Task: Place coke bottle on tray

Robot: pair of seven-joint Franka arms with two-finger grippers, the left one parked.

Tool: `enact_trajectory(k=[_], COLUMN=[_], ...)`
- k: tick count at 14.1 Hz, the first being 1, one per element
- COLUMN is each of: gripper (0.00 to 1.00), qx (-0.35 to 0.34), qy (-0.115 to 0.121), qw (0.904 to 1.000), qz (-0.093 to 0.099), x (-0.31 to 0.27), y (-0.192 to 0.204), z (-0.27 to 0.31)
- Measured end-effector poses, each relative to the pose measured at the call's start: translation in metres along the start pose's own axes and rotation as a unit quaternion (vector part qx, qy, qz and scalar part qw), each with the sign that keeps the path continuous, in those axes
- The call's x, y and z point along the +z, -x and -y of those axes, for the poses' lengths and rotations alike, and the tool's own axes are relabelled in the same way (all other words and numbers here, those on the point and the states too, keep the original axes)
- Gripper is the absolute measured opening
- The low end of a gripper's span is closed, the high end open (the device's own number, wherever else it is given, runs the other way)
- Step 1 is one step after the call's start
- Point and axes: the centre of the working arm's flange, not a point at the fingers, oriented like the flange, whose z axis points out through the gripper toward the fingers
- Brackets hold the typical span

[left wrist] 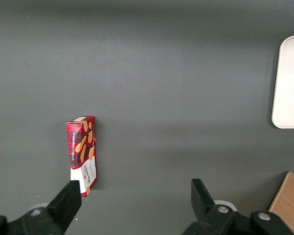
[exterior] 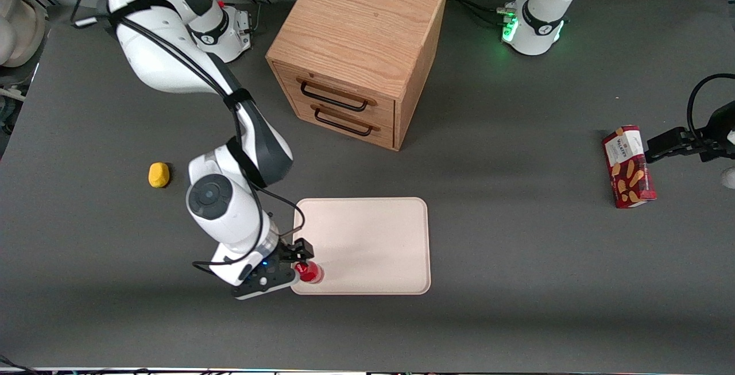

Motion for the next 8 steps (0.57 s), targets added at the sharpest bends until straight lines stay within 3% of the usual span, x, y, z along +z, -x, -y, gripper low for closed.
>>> enact_trajectory(k=[4,7,8], gripper=[1.00,1.00,1.00], qx=[0.099,0.147,0.164], qy=[-0.035,-0.024,-0.021], qw=[0.9938,0.9856,0.9809], qz=[0.038,0.079,0.102], x=[-0.086,-0.154,-0.191], y=[0.039,0.091,0.123], z=[-0.078,-0.135,-0.156])
